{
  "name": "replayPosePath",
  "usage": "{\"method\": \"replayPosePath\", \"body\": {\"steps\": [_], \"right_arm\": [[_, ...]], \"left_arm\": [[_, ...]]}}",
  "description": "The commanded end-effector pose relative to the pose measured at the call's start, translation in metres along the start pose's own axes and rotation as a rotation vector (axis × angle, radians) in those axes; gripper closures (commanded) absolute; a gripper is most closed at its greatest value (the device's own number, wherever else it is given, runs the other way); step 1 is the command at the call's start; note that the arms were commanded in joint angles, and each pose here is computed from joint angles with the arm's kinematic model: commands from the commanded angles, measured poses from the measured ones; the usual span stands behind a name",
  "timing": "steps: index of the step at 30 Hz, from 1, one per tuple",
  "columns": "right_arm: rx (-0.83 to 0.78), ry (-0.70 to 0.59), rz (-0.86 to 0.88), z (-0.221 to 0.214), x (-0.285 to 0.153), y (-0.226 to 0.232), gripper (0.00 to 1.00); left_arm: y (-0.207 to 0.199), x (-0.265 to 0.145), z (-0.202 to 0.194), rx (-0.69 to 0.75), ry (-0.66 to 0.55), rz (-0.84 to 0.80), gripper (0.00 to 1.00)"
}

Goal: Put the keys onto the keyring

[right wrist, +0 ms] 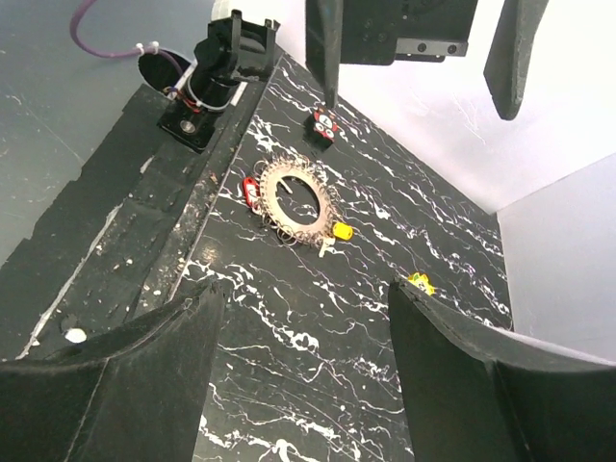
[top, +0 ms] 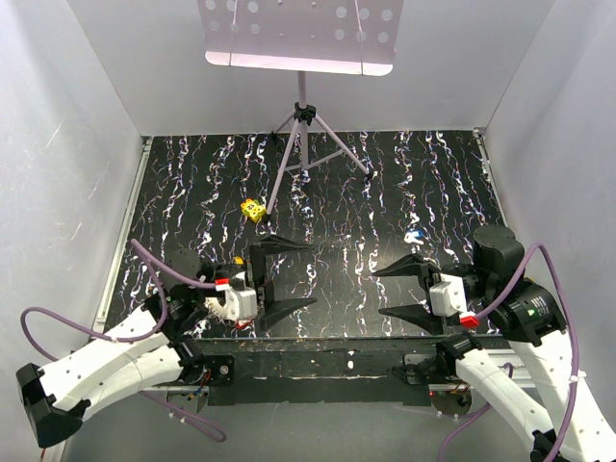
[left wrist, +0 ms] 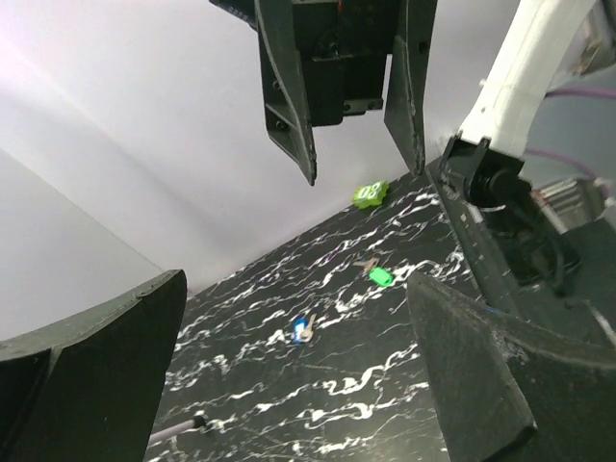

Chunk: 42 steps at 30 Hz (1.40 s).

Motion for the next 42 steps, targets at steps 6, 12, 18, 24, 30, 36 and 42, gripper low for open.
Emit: {"method": "replayPosePath", "body": {"steps": [6,12,18,24,30,36,42], "right_arm": [[0.008,0.086,-0.088,-0.007,-0.005,-0.008,0.23],[0.070,0.154,-0.175,-0.016,-0.009,-0.015,0.22],[0.150,0.229,-0.298,-0.027,-0.015,-0.025,0.19],[0.203,0.249,-0.370,-0.028,-0.018,-0.029,0.18],[0.362,0.334,-0.583,-0.040,-0.031,-0.043,0.16],[0.873,0.575,-0.972,-0.083,-0.061,-0.061,0.19],[0.951,0.679,-0.996,-0.084,-0.069,-0.065,0.12]], "left_arm": [[0.003,0.005,-0.026,0.461,0.302,0.042,0.02],[0.001,0.010,-0.041,0.808,0.368,0.114,0.02],[0.002,0.009,-0.042,0.897,0.364,0.187,0.02],[-0.003,0.009,-0.043,0.892,0.356,0.175,0.02],[0.007,-0.002,-0.031,0.562,0.268,0.431,0.02],[0.038,-0.031,-0.026,-0.213,0.494,0.863,0.02],[0.041,-0.054,-0.046,-0.652,0.598,0.995,0.02]]}}
Point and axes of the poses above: each gripper's point midway between its finger pads, its own x axis out along the fingers, its own y axis along the line the jaws close on, z = x × y, the point moved 6 cm from there along -x, back along the fingers, and after that the axes turned 4 degrees about -x, right-handed, at the moved point
